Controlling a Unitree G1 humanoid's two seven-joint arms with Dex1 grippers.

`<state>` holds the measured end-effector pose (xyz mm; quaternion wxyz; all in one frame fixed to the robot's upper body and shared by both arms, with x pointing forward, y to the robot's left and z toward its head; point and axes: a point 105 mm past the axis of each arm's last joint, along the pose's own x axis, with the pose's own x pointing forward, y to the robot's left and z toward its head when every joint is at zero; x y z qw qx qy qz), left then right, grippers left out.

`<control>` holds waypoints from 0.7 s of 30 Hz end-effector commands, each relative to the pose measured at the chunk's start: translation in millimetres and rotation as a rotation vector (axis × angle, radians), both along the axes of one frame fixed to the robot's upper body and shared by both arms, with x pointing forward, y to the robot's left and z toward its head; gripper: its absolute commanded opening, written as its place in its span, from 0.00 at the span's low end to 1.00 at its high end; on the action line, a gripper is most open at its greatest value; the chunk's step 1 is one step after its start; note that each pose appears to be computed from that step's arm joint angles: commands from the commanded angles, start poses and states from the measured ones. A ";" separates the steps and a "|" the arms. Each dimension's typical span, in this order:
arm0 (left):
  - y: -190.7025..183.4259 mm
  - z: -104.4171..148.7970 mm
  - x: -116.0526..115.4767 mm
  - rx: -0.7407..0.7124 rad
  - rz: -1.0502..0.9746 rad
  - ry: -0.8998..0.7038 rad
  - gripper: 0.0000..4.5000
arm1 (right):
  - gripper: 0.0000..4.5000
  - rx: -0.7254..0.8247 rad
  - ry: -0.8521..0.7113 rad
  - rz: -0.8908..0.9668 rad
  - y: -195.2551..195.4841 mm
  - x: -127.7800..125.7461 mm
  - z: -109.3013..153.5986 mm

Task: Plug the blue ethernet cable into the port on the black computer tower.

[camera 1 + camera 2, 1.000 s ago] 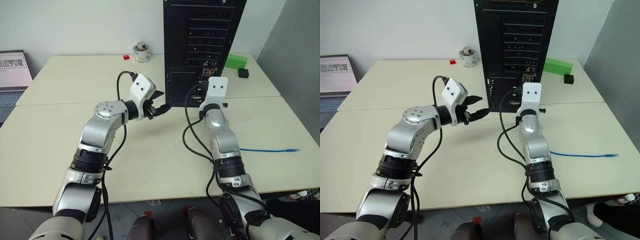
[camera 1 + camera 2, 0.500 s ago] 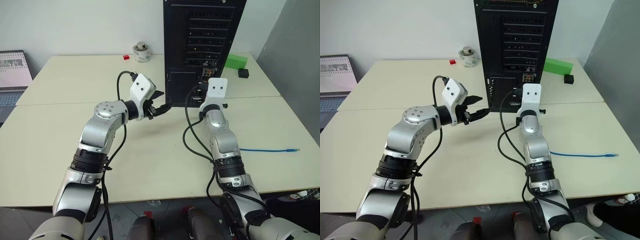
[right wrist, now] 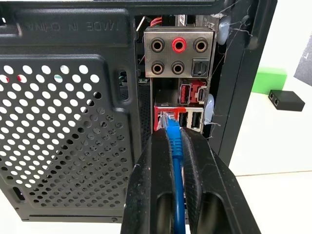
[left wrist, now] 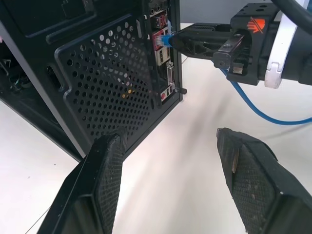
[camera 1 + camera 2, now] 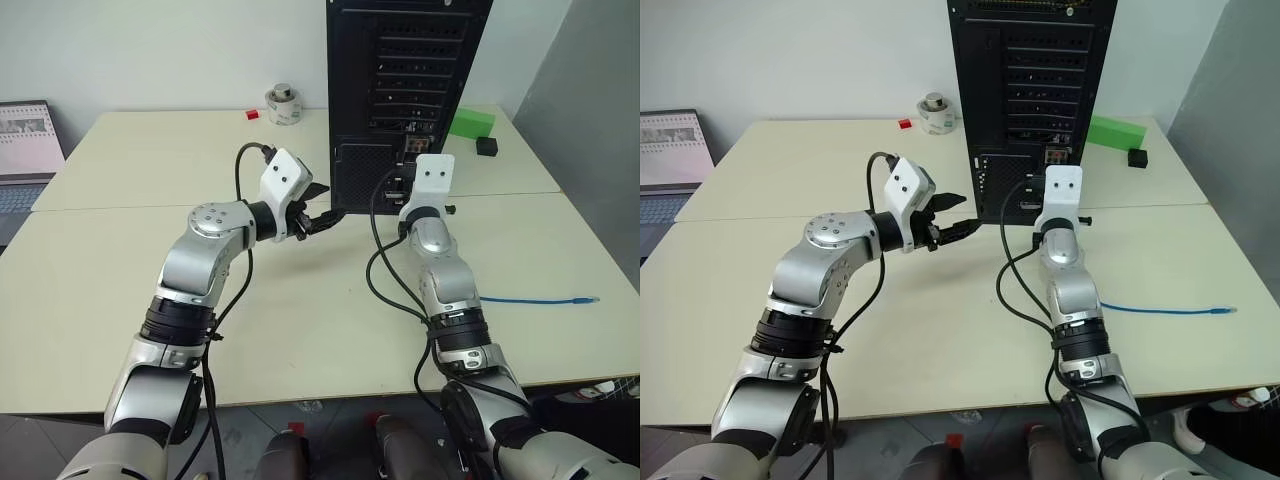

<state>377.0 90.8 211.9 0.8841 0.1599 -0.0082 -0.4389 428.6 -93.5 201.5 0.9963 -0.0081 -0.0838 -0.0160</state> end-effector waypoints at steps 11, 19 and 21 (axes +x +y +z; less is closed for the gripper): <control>-4.9 16.5 -9.0 -0.014 -0.086 -0.012 0.70 | 0.00 0.023 -0.079 0.044 32.4 3.7 32.6; -3.9 17.3 -7.9 -0.019 -0.080 -0.014 0.70 | 0.00 0.016 -0.081 0.051 36.7 8.3 33.4; -4.1 17.1 -7.9 -0.021 -0.079 -0.014 0.70 | 0.00 0.015 -0.081 0.052 37.1 9.1 33.5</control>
